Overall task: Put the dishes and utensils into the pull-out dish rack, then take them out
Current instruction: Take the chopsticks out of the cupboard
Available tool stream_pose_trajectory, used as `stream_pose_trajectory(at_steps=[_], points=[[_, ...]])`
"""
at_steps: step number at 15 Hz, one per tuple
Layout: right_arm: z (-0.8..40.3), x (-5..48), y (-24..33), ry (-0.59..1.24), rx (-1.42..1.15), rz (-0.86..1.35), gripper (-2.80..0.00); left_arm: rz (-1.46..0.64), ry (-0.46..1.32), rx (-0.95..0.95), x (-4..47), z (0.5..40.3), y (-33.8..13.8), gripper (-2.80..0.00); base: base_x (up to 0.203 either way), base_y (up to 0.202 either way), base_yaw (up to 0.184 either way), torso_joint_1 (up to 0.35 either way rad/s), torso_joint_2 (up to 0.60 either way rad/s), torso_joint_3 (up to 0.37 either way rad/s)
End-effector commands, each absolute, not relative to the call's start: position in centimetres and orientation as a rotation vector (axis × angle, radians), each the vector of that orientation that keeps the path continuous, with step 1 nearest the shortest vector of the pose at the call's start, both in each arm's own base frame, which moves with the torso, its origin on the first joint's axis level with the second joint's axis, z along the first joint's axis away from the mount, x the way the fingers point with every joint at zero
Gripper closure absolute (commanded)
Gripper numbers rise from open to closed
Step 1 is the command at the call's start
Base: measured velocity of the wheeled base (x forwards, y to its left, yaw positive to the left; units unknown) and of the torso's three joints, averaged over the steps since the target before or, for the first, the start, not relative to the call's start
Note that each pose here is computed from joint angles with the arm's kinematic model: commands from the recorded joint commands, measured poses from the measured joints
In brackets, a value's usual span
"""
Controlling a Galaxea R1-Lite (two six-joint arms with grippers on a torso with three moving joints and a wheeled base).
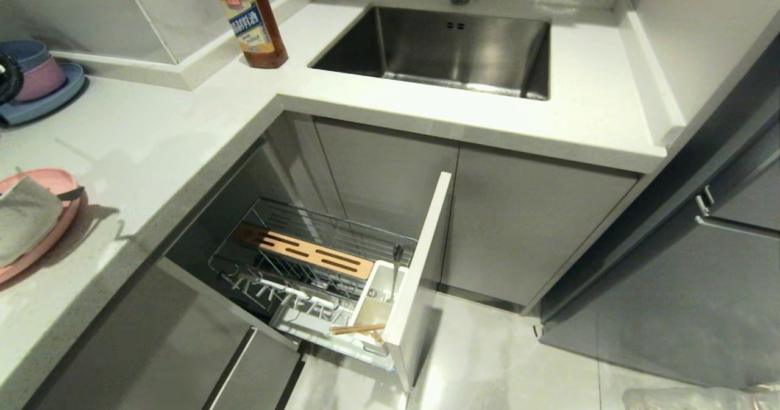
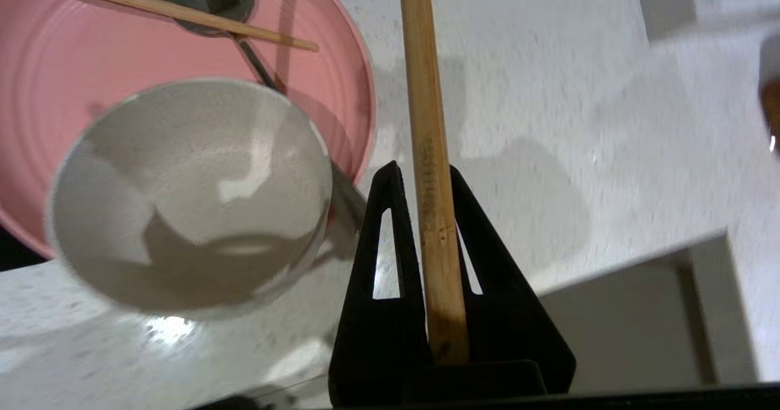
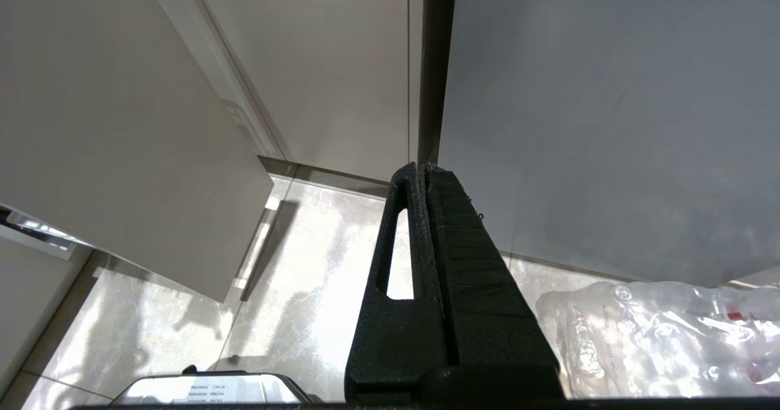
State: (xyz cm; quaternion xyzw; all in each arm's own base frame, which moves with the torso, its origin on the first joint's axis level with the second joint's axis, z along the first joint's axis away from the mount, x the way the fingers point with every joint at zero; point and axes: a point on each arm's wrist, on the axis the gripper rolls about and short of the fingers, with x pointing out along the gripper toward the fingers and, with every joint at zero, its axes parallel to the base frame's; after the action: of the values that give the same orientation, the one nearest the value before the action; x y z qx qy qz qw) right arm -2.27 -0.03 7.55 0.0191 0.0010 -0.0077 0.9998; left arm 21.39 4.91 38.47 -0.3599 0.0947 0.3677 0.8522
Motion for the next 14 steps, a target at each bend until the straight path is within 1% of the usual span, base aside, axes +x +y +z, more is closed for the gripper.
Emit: stream_pose_trajectory(at_steps=[1, 3, 7, 9, 14], points=[[7.5, -2.2, 0.0, 0.005, 0.038, -0.015, 0.0, 0.817, 0.186, -0.801, 23.2, 37.4, 5.7, 0.0, 0.0, 0.0, 0.0, 0.0, 0.0, 0.0], [7.5, -2.2, 0.0, 0.004, 0.038, -0.015, 0.0, 0.872, 0.107, -0.861, 24.1, 37.1, 6.1, 0.0, 0.0, 0.0, 0.0, 0.0, 0.0, 0.0], [7.5, -2.2, 0.0, 0.004, 0.038, -0.015, 0.0, 0.931, 0.096, -0.955, 25.5, 35.5, 6.5, 0.0, 0.0, 0.0, 0.0, 0.0, 0.0, 0.0], [7.5, -2.2, 0.0, 0.004, 0.038, -0.015, 0.0, 0.929, 0.061, -1.012, 26.2, 35.4, 6.5, 0.0, 0.0, 0.0, 0.0, 0.0, 0.0, 0.0], [7.5, -2.3, 0.0, 0.003, 0.038, -0.016, 0.0, 0.908, 0.016, -1.041, 27.2, 35.2, 6.8, 0.0, 0.0, 0.0, 0.0, 0.0, 0.0, 0.0]])
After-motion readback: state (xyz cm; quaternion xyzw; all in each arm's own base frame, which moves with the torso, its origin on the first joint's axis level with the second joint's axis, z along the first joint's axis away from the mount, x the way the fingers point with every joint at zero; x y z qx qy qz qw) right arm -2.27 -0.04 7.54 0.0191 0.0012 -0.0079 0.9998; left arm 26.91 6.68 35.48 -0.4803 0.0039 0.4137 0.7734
